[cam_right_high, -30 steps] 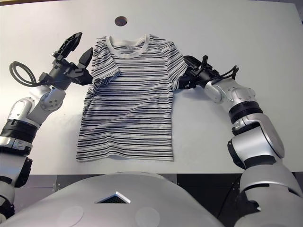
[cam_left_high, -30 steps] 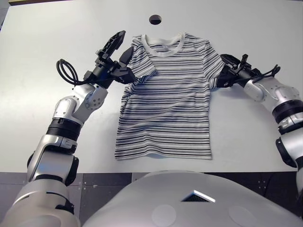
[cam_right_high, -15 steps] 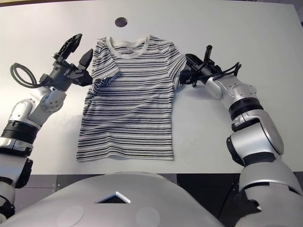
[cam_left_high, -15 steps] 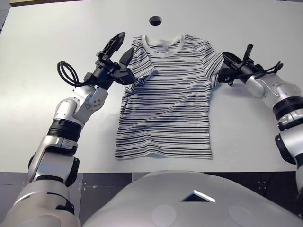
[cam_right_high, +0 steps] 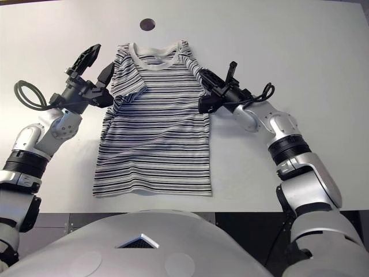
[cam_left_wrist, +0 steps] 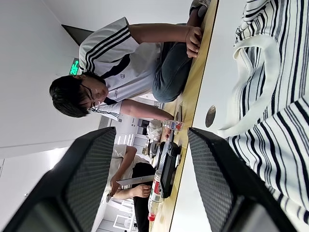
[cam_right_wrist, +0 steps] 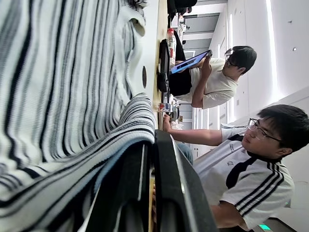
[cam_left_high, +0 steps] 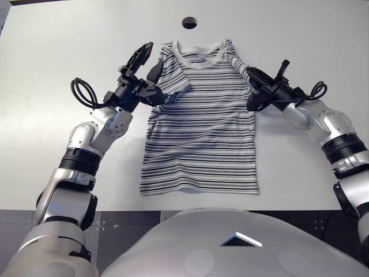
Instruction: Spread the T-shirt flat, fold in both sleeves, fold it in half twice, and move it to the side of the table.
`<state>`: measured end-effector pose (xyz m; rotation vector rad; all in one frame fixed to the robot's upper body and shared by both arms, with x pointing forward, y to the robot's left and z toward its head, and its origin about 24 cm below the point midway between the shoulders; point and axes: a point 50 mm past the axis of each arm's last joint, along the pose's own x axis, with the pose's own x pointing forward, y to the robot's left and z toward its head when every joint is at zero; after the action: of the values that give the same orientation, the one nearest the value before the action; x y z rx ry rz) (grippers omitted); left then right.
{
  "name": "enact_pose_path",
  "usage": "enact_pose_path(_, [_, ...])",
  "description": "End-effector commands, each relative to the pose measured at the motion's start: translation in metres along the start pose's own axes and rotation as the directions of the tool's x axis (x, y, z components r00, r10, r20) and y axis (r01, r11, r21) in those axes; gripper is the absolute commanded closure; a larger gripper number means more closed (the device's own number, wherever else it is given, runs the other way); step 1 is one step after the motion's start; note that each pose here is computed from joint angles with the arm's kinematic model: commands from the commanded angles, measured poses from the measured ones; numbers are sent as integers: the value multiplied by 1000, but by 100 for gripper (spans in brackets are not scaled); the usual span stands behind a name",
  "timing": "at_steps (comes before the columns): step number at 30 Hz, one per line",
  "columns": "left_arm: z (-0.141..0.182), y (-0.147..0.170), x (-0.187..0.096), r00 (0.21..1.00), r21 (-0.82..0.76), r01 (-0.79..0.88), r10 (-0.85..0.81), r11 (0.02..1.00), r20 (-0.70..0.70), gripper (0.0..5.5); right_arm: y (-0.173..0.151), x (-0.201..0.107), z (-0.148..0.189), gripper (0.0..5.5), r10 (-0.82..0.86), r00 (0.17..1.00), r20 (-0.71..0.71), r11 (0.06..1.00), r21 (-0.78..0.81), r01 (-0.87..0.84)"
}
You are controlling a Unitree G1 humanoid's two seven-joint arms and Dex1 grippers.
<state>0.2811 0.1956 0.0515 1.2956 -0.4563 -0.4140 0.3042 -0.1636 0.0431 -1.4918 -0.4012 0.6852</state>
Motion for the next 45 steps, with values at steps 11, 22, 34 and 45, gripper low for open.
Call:
enact_pose_path(11, [-1, -10, -4, 999, -35, 9, -10, 999, -34, 272, 1, 34, 21, 517, 54, 997, 61, 998, -30, -52])
enact_pose_path(22, [-16, 7, -19, 995, -32, -45, 42, 998, -87, 272, -6, 31, 28, 330, 28, 994, 109, 999, -38, -24])
enact_pose_path(34, [8, 26, -184, 836, -289, 519, -549, 805, -27, 272, -17, -148, 24, 209, 376, 908, 185, 871, 263, -414])
enact_pose_path(45, [27, 11, -195, 467, -165, 880, -873, 445, 139, 272, 26, -152, 76, 209, 690, 590, 420, 656, -17, -755])
